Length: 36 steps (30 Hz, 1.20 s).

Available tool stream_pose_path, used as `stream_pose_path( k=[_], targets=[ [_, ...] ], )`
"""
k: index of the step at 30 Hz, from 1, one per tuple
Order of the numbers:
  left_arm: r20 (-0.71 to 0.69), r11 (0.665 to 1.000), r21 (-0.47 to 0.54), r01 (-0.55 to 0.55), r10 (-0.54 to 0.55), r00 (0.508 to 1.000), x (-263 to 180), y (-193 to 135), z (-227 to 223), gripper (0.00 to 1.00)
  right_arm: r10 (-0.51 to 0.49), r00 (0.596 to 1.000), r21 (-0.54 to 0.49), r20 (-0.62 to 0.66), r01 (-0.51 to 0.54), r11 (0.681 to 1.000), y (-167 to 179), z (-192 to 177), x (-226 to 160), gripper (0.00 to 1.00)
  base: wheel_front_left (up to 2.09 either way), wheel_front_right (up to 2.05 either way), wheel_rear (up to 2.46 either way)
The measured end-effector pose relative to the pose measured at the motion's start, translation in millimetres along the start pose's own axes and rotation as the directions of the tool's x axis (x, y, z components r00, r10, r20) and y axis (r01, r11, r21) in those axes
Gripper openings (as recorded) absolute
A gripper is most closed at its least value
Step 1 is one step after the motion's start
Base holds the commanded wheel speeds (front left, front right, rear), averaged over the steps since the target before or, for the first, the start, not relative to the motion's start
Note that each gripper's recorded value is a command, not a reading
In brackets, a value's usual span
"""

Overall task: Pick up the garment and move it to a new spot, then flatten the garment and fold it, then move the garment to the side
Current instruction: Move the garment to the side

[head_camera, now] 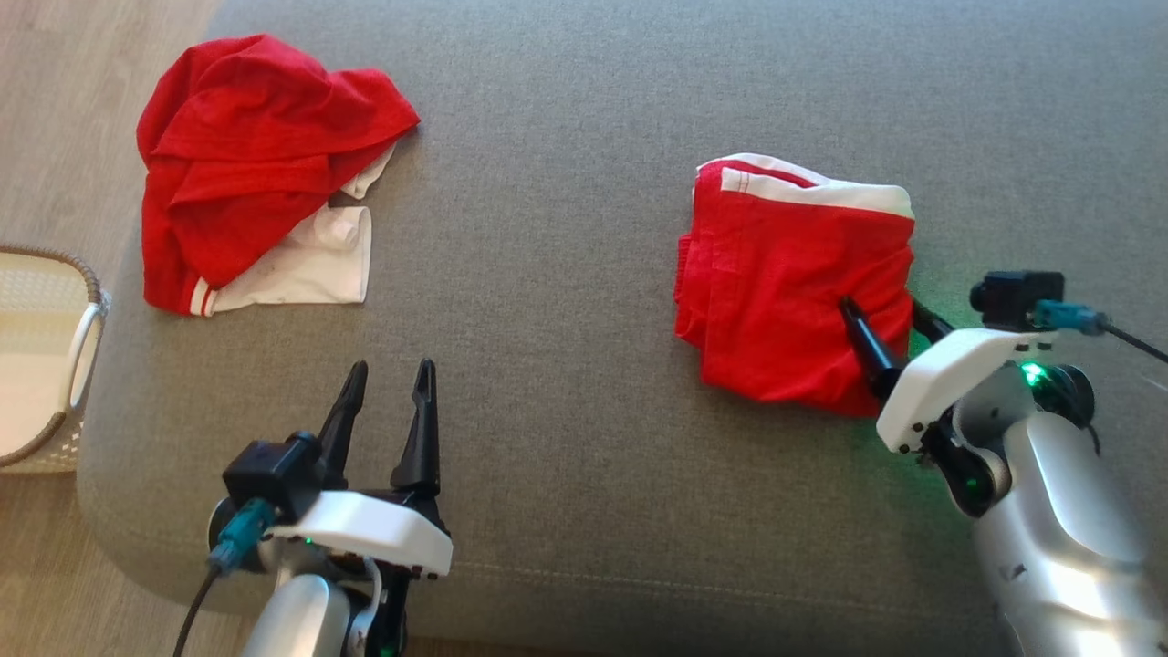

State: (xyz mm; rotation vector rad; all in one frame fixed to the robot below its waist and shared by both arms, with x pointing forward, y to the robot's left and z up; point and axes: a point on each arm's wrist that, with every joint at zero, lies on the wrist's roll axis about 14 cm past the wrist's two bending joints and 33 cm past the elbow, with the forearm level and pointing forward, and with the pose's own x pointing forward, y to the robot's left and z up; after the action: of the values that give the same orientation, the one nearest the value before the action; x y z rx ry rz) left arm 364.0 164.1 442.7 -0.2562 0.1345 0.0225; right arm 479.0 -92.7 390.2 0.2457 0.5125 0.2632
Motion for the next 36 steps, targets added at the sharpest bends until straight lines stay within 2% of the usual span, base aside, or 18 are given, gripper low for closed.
stream_pose_path(
  k=[1, 2, 8, 13, 20, 26, 35, 36],
  targets=[
    [-0.002, 1.0, 0.0, 0.0, 0.0, 1.0, 0.5, -0.1, -0.6, 1.0, 0.005, 1.0, -0.007, -0.008, -0.006, 1.0, 1.6, -1.5, 1.4, 0.45, 0.0, 0.0, 0.0],
    [-0.003, 1.0, 0.0, 0.002, -0.002, 1.0, 1.3, -0.4, -0.7, 1.0, 0.011, 1.0, -0.017, -0.021, -0.011, 1.0, 3.0, -3.6, 2.8, 0.0, 0.0, 0.0, 0.0],
    [0.008, 1.0, 0.004, 0.008, -0.008, 1.0, 7.3, -2.3, 2.9, 1.0, 0.025, 0.999, -0.088, -0.02, -0.027, 0.996, 4.7, 1.9, 7.9, 0.0, 0.0, 0.0, 0.0],
    [0.012, 0.999, 0.018, 0.05, -0.051, 0.999, 14.1, -13.8, 3.7, 1.0, 0.014, 1.0, -0.186, 0.01, -0.012, 0.983, -6.4, 15.8, 3.0, 0.0, 0.0, 0.0, 0.0],
    [0.039, 0.981, 0.059, 0.186, -0.188, 0.981, 42.2, -50.9, 10.7, 1.0, -0.03, 0.997, -0.351, 0.065, 0.051, 0.935, -43.0, 54.5, -4.1, 0.0, 0.0, 0.0, 0.0],
    [0.054, 0.928, 0.117, 0.353, -0.361, 0.931, 75.2, -99.5, 10.9, 1.0, -0.089, 0.992, -0.452, 0.095, 0.123, 0.883, -82.9, 79.5, -14.5, 0.0, 0.0, 0.0, 0.0],
    [0.06, 0.806, 0.184, 0.562, -0.58, 0.812, 124.8, -166.1, 0.1, 1.0, -0.239, 0.959, -0.5, 0.153, 0.284, 0.818, -163.0, 110.8, -35.8, 0.0, 0.0, 0.0, 0.0],
    [0.06, 0.794, 0.184, 0.58, -0.598, 0.8, 128.9, -172.1, -2.2, 1.0, -0.251, 0.955, -0.53, 0.156, 0.295, 0.795, -171.5, 113.3, -38.8, 0.0, 0.0, 0.0, 0.0]
  ],
)
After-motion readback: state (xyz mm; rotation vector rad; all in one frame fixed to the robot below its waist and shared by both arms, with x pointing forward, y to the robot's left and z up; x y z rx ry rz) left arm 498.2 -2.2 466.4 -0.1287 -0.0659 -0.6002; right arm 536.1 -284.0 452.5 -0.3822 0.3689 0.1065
